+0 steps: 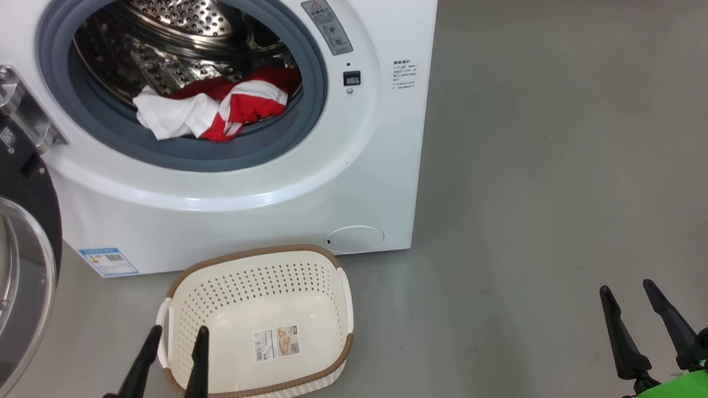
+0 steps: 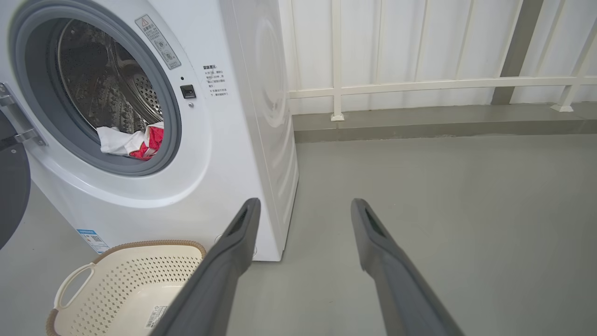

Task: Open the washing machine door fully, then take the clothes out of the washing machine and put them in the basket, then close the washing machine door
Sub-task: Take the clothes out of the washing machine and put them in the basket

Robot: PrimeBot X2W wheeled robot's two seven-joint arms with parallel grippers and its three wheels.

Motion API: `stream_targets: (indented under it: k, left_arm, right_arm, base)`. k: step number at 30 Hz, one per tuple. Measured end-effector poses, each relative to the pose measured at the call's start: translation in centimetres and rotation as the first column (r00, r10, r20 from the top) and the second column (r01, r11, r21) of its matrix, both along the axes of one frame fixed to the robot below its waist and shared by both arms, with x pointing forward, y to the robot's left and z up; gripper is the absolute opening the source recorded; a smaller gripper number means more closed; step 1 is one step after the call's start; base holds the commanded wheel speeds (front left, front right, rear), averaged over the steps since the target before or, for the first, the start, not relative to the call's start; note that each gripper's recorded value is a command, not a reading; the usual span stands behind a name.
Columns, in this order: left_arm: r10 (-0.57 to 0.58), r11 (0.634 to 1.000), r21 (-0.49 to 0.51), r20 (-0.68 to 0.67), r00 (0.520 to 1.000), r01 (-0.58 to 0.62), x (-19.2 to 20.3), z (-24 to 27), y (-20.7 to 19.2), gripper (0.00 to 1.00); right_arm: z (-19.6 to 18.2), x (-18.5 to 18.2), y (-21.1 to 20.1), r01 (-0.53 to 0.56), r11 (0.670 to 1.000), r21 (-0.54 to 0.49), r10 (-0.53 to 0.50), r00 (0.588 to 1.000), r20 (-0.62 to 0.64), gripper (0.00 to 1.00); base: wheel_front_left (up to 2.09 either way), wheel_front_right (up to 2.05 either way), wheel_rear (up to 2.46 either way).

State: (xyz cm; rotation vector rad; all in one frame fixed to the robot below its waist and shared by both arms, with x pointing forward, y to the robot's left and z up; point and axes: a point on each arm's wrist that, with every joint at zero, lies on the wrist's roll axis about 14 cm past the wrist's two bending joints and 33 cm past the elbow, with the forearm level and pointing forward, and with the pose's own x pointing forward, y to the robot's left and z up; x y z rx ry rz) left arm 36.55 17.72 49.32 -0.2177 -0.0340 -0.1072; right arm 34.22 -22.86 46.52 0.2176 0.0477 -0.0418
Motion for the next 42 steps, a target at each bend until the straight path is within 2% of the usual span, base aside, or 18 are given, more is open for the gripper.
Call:
stream_targets:
  k: [11,30,42]
  left_arm:
    - [0.003,1.000,-0.007,-0.013,1.000,-0.003,0.6,-0.4,0.1,1.00]
    - [-0.010,1.000,-0.025,-0.007,1.000,0.010,2.0,-0.3,-0.4,1.00]
    - [-0.001,1.000,-0.016,-0.013,1.000,0.001,2.0,-0.5,-0.2,1.00]
  right_arm:
    - [-0.5,0.3,0.2,-0.005,1.000,0.001,0.005,1.000,-0.016,1.00]
    - [-0.7,1.2,0.4,-0.004,1.000,0.010,0.004,1.000,-0.018,1.00]
    - [-0.8,1.3,0.6,-0.011,1.000,0.011,0.011,1.000,-0.021,1.00]
  base:
    - [0.10,-0.13,0.03]
    - [1.19,-1.23,0.04]
    - [0.25,-0.25,0.00]
